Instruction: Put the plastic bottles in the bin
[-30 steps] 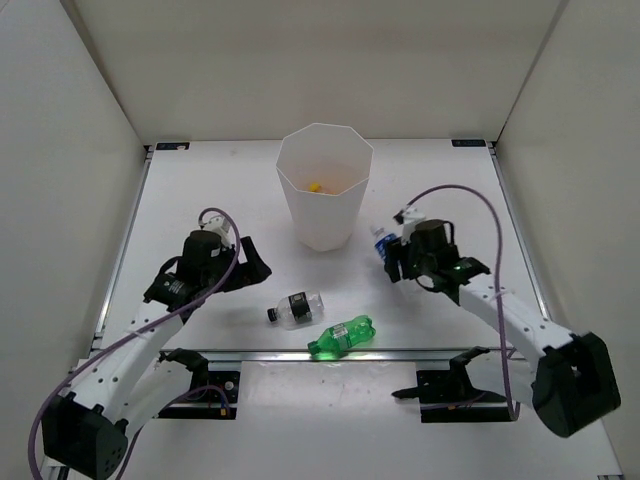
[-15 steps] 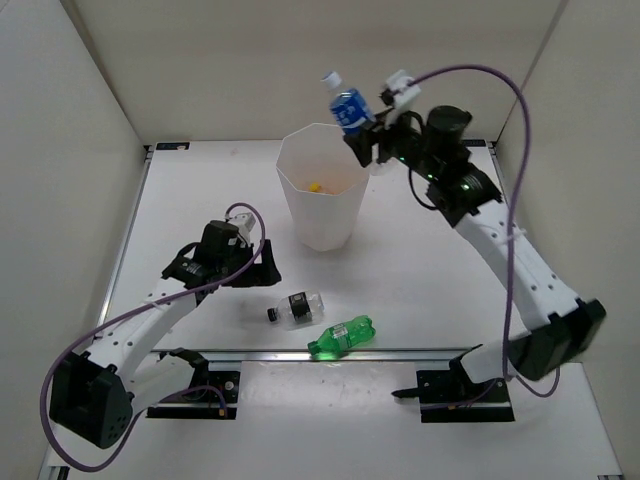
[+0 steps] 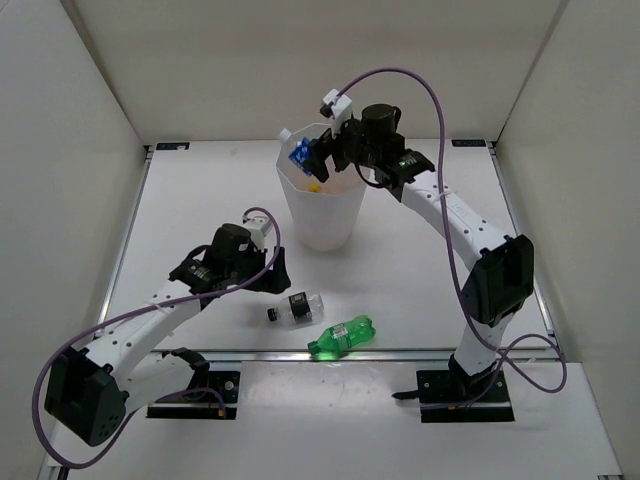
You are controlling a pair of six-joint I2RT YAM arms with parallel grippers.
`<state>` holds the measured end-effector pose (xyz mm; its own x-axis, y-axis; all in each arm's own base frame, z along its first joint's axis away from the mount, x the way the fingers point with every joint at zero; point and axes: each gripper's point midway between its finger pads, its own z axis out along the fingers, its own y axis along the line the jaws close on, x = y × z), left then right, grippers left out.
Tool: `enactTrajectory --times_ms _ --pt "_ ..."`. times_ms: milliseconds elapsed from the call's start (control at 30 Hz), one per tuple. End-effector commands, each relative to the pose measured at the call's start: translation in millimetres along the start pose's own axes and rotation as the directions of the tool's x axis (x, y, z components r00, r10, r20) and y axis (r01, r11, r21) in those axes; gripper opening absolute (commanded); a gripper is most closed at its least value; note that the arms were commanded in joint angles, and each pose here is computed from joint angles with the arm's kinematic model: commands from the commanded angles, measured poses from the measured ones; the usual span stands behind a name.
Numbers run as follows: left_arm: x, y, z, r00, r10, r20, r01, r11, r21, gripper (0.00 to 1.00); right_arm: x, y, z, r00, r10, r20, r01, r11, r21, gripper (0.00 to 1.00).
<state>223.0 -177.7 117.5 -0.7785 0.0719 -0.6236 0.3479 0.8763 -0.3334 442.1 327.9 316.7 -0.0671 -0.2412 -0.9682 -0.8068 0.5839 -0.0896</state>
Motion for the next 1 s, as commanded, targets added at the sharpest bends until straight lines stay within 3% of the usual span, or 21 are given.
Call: enactTrajectory --times_ms 0,200,300,400,467,500,600,900,967 --pt "-11.7 -13.5 -1.0 0.996 0.083 0.033 -0.084 0.996 0.031 0.99 -66.4 -6.0 -18.2 0.986 -0.047 0.159 0.043 0.999 0.031 0.96" --pt "8.3 -29.5 8.4 0.982 0.179 -0.067 -0.171 0.979 0.11 0.99 -98.2 -15.9 -71.1 0.982 -0.001 0.187 -0.028 0.988 0.15 0.99" --pt "21.0 -32.0 19.8 0.971 0.201 -0.127 -0.186 0.976 0.117 0.99 -62.0 -21.0 -96.6 0.985 0.114 0.132 -0.136 0.975 0.176 0.99" --pt "28.7 -37.4 26.4 0.963 0.223 -0.149 -0.201 0.968 0.15 0.99 -50.7 -23.8 -137.8 0.963 0.208 0.169 -0.24 0.951 0.196 0.99" --pt "33.6 -33.5 33.6 0.956 0.239 -0.168 -0.221 0.968 0.116 0.99 -4.4 -29.5 -154.3 0.946 0.297 0.13 -0.32 0.923 0.216 0.99" --pt "35.1 -35.3 36.8 0.954 0.247 -0.168 -0.229 0.966 0.117 0.99 -12.0 -23.3 -168.3 0.933 0.317 0.168 -0.347 0.917 0.196 1.0" --pt "43.6 -36.4 43.5 0.948 0.253 -0.193 -0.227 0.963 0.145 0.99 40.0 -16.2 -189.4 0.902 0.411 0.132 -0.43 0.882 0.192 0.99" --pt "64.2 -17.2 75.4 0.921 0.29 -0.259 -0.305 0.952 -0.018 0.99 108.6 -21.4 -244.3 0.852 0.51 0.121 -0.518 0.784 0.343 0.99" --pt "65.4 -17.5 78.0 0.924 0.279 -0.26 -0.294 0.956 -0.02 0.92 118.3 -20.3 -252.8 0.844 0.524 0.117 -0.527 0.766 0.368 1.0"
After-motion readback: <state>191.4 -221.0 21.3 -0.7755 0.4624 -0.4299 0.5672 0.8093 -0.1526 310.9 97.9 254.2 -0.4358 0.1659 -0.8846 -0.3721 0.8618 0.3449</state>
